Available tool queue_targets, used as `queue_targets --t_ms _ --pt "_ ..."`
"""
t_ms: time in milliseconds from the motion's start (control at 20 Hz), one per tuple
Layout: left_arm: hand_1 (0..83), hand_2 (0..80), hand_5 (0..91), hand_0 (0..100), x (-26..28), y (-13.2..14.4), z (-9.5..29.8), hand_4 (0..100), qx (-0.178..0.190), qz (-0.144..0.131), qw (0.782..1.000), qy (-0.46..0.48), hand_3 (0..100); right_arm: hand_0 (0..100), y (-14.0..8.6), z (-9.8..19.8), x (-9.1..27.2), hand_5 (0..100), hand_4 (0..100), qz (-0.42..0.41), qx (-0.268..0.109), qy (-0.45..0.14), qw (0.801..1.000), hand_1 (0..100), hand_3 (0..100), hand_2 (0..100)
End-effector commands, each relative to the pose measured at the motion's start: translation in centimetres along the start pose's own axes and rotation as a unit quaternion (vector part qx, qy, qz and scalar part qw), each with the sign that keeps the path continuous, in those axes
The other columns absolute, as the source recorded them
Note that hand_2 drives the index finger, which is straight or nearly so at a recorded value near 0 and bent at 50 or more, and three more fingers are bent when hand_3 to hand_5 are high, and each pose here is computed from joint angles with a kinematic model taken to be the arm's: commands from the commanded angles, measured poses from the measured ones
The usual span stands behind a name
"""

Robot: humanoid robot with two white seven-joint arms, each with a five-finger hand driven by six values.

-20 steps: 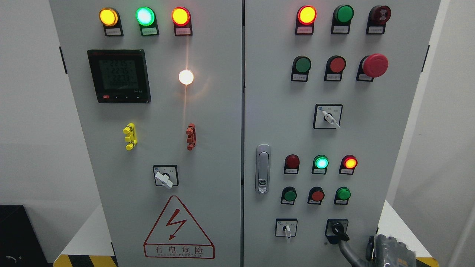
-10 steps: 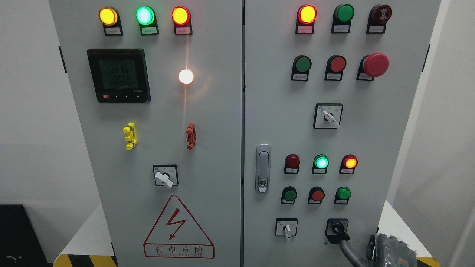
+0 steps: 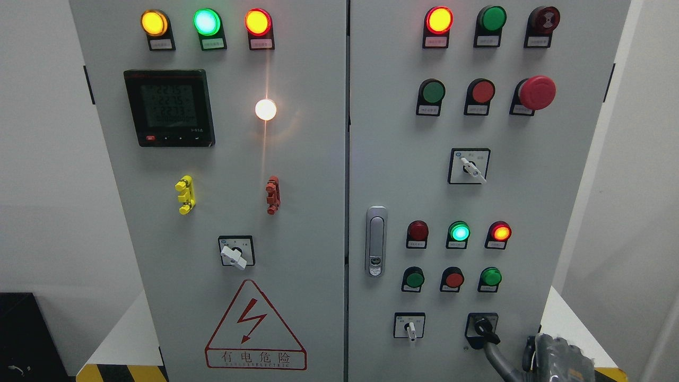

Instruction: Flip black knob to close circuit

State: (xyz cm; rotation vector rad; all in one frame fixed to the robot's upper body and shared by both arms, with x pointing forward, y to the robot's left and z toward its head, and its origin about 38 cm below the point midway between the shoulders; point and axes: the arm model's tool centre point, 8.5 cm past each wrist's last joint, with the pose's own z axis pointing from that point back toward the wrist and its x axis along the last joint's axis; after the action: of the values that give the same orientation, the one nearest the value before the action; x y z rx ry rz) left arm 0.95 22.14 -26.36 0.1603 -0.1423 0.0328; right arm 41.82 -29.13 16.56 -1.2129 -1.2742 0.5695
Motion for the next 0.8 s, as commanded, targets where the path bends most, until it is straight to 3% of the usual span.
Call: queue_targets --t_ms 0,750 --pt "55.6 0.0 0.0 12 0.0 0.0 0.0 0 0.0 0.0 1.0 -0.001 0 0 0.3 0.3 0.7 99 98 -0.002 0.0 -0.008 1.0 2 100 88" --pt "55.6 0.0 0.0 12 0.0 0.0 0.0 0 -0.001 0.0 1.0 -0.001 0 0 1.8 1.4 3.3 99 98 0.002 0.02 -0.047 0.999 3 100 88"
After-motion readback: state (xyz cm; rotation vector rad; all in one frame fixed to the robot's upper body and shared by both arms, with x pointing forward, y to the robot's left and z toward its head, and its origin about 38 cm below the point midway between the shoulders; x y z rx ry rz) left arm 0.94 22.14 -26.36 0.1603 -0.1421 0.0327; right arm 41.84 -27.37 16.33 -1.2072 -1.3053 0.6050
